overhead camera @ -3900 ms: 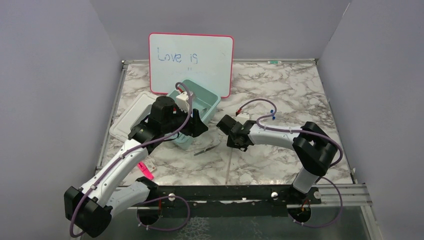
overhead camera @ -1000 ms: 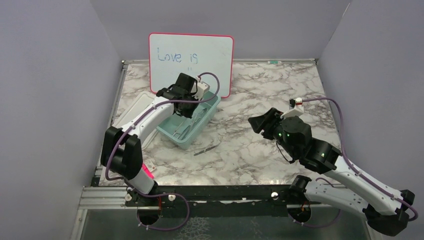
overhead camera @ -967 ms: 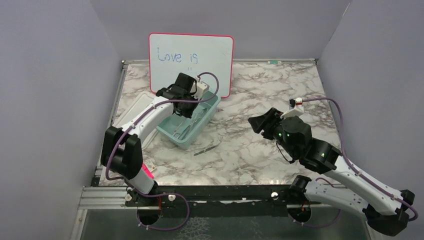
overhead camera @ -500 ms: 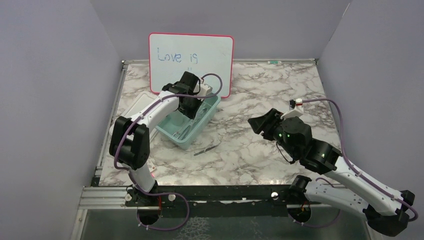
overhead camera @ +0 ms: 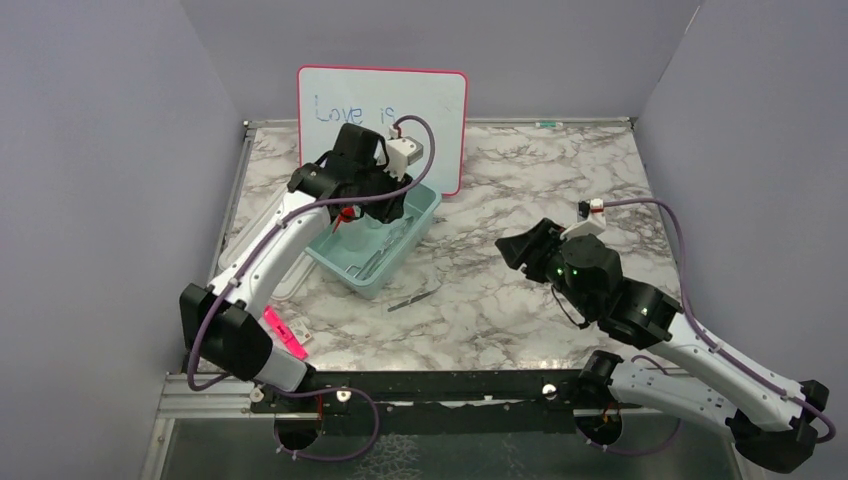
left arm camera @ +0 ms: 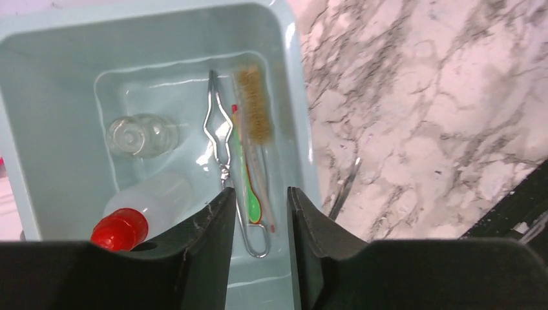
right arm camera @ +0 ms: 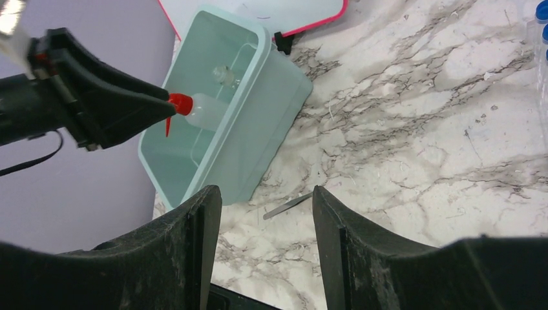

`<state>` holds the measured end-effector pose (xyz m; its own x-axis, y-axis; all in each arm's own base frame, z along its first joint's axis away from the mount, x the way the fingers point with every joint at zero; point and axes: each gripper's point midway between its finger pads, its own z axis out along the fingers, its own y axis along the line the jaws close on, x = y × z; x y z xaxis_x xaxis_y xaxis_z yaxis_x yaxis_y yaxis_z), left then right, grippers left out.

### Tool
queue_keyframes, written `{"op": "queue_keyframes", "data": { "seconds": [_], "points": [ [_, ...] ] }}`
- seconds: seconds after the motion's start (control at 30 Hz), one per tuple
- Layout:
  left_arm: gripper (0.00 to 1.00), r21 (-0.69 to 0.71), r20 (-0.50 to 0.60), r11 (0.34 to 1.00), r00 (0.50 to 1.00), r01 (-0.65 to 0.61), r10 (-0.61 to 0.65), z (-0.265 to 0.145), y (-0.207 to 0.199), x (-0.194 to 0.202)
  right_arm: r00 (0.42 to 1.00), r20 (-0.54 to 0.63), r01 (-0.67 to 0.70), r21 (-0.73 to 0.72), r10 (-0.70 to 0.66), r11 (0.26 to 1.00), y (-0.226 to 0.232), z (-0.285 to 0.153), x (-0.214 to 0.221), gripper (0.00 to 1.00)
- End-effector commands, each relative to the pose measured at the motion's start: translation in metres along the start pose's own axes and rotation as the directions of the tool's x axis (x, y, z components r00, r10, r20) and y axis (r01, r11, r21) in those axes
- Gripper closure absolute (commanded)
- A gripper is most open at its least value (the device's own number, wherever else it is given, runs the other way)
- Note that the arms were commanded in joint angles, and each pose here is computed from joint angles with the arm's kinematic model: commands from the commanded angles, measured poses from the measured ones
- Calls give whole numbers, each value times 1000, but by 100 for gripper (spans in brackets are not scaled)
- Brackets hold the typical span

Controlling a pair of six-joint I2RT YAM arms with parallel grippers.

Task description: Organize the chemistry lab equipment

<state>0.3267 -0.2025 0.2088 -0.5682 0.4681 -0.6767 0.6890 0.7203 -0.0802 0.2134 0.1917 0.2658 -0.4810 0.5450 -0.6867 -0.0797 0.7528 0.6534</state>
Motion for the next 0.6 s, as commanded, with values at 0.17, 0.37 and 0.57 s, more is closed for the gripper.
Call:
{"op": "queue_keyframes", "data": {
  "seconds": [0.17, 0.37, 0.57],
  "points": [
    [55, 131, 127, 959, 964, -250, 234, -26, -76, -9, 998, 15, -65, 102, 64, 993, -25, -1, 5, 44],
    [51, 133, 0, 936, 944, -326, 329, 5, -93, 29, 981, 95, -189, 282, 169, 941, -79, -12, 12, 44],
    [66, 182, -140, 925, 922, -333, 360, 40, -98, 70, 978, 143, -176, 197, 150, 964, -77, -20, -1, 57]
  ]
}}
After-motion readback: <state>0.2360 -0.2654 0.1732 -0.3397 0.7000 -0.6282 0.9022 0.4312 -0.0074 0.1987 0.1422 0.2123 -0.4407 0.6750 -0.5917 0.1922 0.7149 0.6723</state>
